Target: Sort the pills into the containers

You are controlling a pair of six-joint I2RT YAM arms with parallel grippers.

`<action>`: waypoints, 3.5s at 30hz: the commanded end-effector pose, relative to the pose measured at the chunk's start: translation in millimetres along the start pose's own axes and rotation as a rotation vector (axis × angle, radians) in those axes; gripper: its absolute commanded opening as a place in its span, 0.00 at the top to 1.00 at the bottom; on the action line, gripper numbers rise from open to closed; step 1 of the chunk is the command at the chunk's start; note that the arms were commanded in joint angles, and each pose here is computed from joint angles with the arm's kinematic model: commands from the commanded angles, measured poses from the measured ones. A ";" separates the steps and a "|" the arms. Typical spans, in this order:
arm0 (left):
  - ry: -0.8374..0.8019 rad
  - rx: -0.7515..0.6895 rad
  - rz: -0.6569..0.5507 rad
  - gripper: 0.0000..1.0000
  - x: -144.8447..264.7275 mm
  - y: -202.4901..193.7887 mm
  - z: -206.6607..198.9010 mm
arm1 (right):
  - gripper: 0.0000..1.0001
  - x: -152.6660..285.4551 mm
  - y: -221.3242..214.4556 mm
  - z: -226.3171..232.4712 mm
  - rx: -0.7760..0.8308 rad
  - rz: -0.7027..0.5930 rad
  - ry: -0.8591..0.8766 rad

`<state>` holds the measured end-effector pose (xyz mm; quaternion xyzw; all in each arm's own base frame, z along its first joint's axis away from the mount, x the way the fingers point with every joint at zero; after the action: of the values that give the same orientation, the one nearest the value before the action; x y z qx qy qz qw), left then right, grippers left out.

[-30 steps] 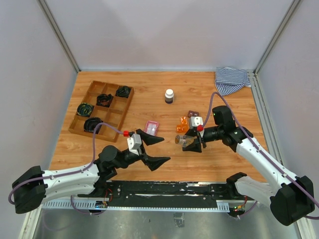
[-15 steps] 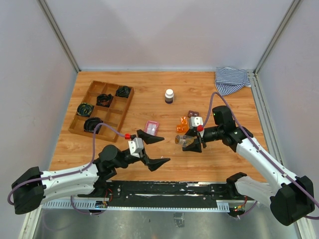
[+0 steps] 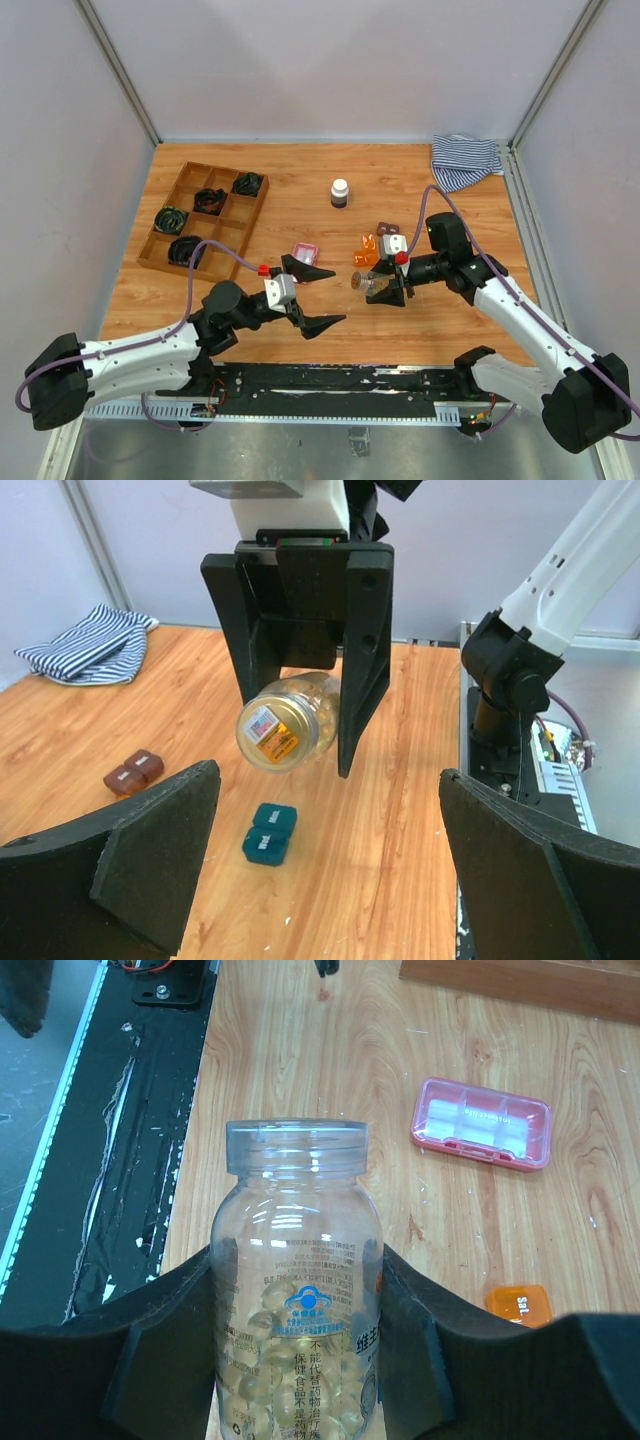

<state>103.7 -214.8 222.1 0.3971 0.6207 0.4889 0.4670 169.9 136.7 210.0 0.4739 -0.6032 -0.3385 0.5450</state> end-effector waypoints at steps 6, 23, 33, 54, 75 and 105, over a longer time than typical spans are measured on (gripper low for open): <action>-0.037 -0.006 -0.006 0.01 -6.9 7.8 4.5 | 1.00 4.1 14.4 -4.9 0.062 -0.030 -0.006; -0.116 -0.095 0.109 0.06 -33.9 14.3 28.0 | 0.99 4.7 16.4 -3.8 0.071 -0.040 -0.001; -0.111 -0.078 0.161 0.14 -52.3 7.2 38.6 | 0.99 5.0 17.0 -3.4 0.074 -0.042 -0.001; -0.122 0.004 0.193 0.81 -57.3 3.9 37.5 | 0.99 4.7 16.3 -3.3 0.069 -0.041 0.000; 0.426 0.943 0.013 1.00 -67.0 21.4 14.0 | 0.99 4.7 14.7 -5.3 0.051 -0.031 -0.006; 0.263 0.619 0.023 0.05 -37.5 26.7 5.6 | 0.99 6.8 15.6 -5.4 0.051 -0.037 -0.013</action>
<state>126.5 -250.7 253.4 0.4479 0.8379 0.2822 0.1330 171.6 135.4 217.8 0.4743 -0.6074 -0.3404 0.5388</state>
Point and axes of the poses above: each gripper's point midway between its finger pads, its own x axis back along the fingers, its own z axis along the line the jaws close on, y = z × x, the point moved 10 cm from there along x, back along the fingers, and after that the axes turned 9 degrees about x, right-handed, at the moved point
